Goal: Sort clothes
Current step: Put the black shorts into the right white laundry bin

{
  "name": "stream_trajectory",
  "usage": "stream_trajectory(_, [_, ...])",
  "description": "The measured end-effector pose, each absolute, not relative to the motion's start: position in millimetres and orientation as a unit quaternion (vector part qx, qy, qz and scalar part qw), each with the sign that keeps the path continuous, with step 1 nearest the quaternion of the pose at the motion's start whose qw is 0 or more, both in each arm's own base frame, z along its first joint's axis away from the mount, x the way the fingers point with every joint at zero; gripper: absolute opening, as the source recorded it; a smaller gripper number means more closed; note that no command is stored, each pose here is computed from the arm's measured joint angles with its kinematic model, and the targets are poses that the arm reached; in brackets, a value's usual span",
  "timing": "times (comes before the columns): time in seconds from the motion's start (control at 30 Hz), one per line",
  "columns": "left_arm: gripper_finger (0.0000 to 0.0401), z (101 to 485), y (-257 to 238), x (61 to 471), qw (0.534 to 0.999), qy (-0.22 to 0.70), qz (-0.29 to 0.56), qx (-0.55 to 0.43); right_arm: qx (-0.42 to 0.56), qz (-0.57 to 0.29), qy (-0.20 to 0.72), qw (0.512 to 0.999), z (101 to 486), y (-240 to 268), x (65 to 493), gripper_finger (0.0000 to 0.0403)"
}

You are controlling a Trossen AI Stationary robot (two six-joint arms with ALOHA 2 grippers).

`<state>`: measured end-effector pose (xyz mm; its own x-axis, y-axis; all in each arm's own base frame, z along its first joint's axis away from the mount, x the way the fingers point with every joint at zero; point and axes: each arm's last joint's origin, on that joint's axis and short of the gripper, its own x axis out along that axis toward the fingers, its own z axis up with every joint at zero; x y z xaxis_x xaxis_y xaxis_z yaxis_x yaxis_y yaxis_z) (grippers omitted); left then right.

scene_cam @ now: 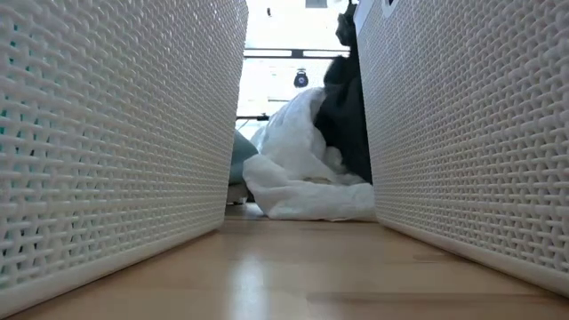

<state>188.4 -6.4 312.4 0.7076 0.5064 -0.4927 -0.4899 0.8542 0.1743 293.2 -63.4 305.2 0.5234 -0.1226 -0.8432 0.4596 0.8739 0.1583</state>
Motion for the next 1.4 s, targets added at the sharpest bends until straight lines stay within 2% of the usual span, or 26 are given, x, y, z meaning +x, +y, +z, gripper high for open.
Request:
stream_trajectory(0.17, [0.0158,312,-6,188,0.924,0.272,0.270,0.015,0.217,-0.152,0.507,0.820,293,-68,284,0.0297])
stream_trajectory(0.33, [0.0158,312,-6,188,0.924,0.271,0.271,0.013,0.257,-0.103,0.543,0.793,257,-64,277,0.0298])
stream_trajectory(0.7, [0.0158,313,-6,188,0.924,0.268,0.273,0.012,0.301,-0.100,0.537,0.781,185,-59,262,0.0290])
stream_trajectory(0.8, [0.0158,313,-6,188,0.924,0.267,0.275,0.012,0.305,-0.115,0.529,0.784,171,-58,258,0.0265])
stream_trajectory(0.93, [0.0158,313,-6,189,0.924,0.264,0.276,0.012,0.311,-0.126,0.512,0.790,157,-58,253,0.0205])
stream_trajectory(1.07, [0.0158,313,-6,189,0.924,0.264,0.276,0.012,0.318,-0.127,0.496,0.798,148,-57,250,0.0121])
stream_trajectory(1.2, [0.0158,313,-6,189,0.924,0.266,0.273,0.019,0.315,-0.127,0.450,0.826,152,-58,256,0.0023])
stream_trajectory(1.3, [0.0158,313,-6,188,0.922,0.266,0.281,0.022,0.310,-0.112,0.411,0.850,176,-57,261,0.0016])
stream_trajectory(1.4, [0.0158,313,-6,188,0.919,0.266,0.288,0.024,0.297,-0.088,0.349,0.885,216,-50,261,0.0011])
